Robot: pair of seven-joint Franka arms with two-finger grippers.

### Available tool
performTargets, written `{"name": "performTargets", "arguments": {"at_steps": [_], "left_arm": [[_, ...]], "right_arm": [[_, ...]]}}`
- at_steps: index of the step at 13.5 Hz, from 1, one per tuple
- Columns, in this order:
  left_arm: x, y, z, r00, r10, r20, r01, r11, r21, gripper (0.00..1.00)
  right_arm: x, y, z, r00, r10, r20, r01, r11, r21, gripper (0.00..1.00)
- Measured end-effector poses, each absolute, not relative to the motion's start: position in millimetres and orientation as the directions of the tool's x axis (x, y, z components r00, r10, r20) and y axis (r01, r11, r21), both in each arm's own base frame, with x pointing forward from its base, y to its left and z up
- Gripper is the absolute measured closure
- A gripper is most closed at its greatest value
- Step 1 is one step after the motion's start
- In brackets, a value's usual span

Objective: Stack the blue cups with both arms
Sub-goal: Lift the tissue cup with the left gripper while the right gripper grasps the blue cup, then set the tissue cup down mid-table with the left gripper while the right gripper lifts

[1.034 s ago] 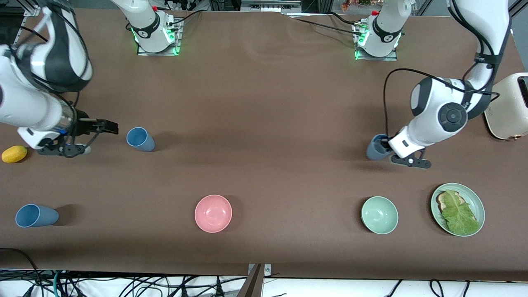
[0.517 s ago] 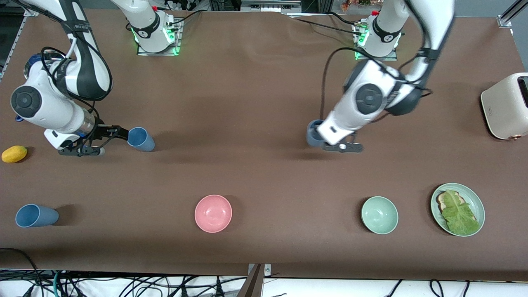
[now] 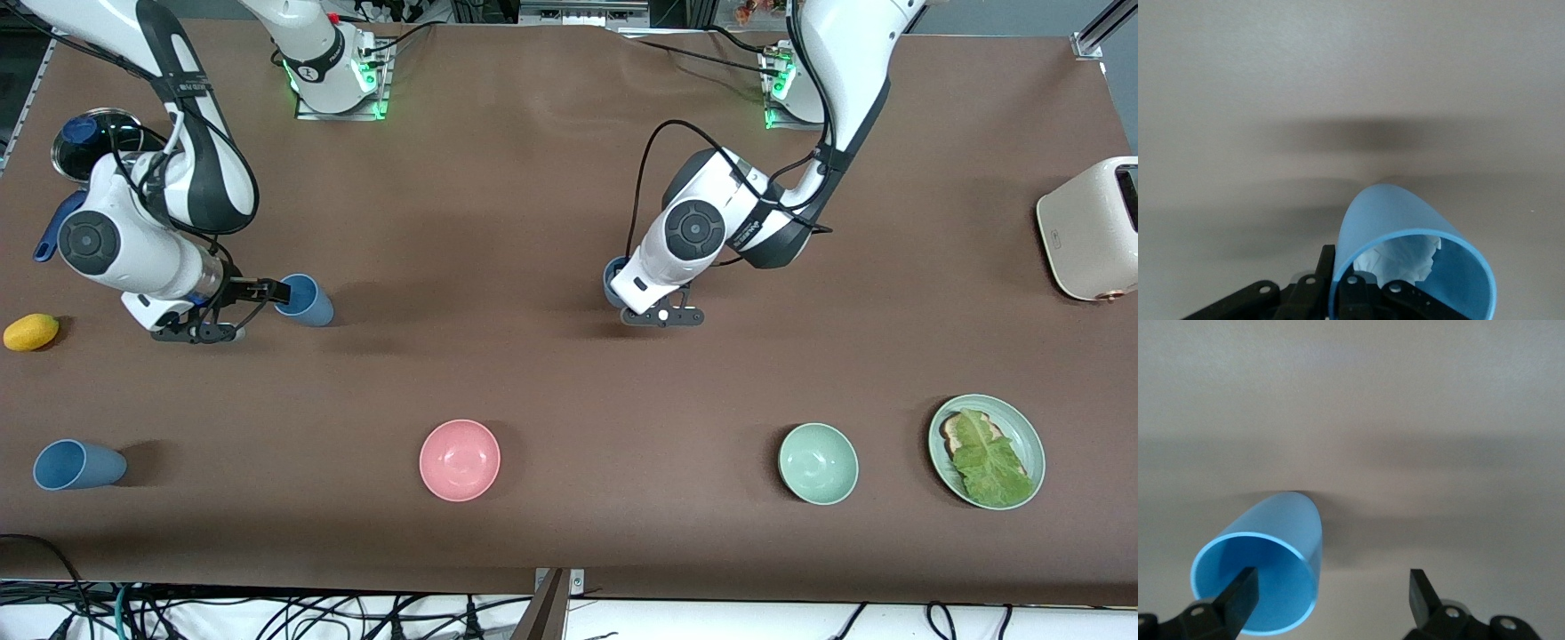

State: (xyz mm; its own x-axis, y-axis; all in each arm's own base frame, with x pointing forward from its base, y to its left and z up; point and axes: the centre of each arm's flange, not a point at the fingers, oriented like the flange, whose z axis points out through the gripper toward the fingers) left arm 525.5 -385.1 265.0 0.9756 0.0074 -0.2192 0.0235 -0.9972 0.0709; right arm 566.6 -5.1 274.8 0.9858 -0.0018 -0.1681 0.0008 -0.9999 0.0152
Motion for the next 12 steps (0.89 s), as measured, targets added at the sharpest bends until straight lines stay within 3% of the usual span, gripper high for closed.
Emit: {"name": "performTargets", "arguments": {"at_steps": [6, 8, 12], "left_arm": [[510.1, -409.7, 246.6, 0.975, -0.026, -0.22, -0.009, -0.997, 0.081, 0.95], [509.0, -416.5, 246.3, 0.976, -0.035, -0.215, -0.017, -0.996, 0.088, 0.95], [513.2, -420.1, 251.3, 0.978, -0.034, -0.204, -0.015, -0.995, 0.097, 0.91]], "right_arm": [[563.4, -5.0, 254.0, 0.979, -0.002, -0.203, 0.001, -1.0, 0.015, 0.0], [562.3, -5.0, 249.6, 0.977, -0.003, -0.211, 0.001, -1.0, 0.015, 0.06], [561.6, -5.0, 245.7, 0.975, -0.043, -0.217, -0.038, -0.999, 0.024, 0.51]]}}
